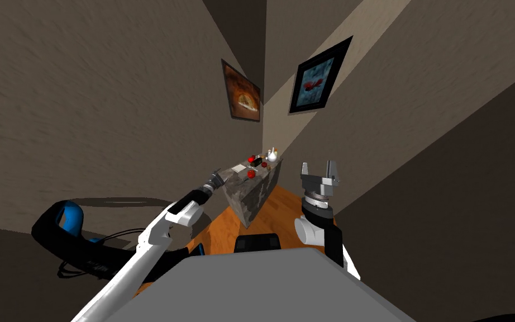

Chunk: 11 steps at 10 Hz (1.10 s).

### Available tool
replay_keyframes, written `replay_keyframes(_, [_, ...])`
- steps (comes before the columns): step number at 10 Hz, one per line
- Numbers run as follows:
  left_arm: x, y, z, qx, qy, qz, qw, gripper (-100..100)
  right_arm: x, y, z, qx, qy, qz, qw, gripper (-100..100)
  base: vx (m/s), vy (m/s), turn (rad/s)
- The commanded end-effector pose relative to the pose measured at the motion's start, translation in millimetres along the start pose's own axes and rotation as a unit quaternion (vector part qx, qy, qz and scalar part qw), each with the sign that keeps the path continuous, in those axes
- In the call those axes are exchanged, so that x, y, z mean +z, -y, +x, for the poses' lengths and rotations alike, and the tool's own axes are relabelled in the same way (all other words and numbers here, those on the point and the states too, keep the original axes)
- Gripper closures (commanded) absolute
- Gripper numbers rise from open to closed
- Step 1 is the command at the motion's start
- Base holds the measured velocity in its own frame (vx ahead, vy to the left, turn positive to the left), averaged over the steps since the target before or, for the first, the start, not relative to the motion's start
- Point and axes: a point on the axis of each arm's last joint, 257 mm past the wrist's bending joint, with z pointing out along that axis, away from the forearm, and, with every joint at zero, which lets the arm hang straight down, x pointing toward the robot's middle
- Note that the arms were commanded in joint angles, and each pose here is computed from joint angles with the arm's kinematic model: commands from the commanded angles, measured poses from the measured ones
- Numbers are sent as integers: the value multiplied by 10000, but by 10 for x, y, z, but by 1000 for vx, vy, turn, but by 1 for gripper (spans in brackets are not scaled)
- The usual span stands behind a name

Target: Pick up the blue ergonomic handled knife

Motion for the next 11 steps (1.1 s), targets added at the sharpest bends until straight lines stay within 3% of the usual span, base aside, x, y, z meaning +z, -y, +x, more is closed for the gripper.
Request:
replay_keyframes(1, [19,-139,-168,-170,169,-311,9992,-100,0,0,0,0,0,0,10000,0,37,-110,15])
replay_keyframes(6, [-25,-425,-487,-480,566,-939,9928,-100,0,0,0,0,0,0,10000,0,65,-100,9])
replay_keyframes(10, [-131,-686,-794,-816,964,-1489,9808,-100,0,0,0,0,0,0,10000,0,67,-102,-4])
replay_keyframes(11, [-189,-780,-924,-990,1125,-1683,9743,-100,0,0,0,0,0,0,10000,0,80,-87,-19])
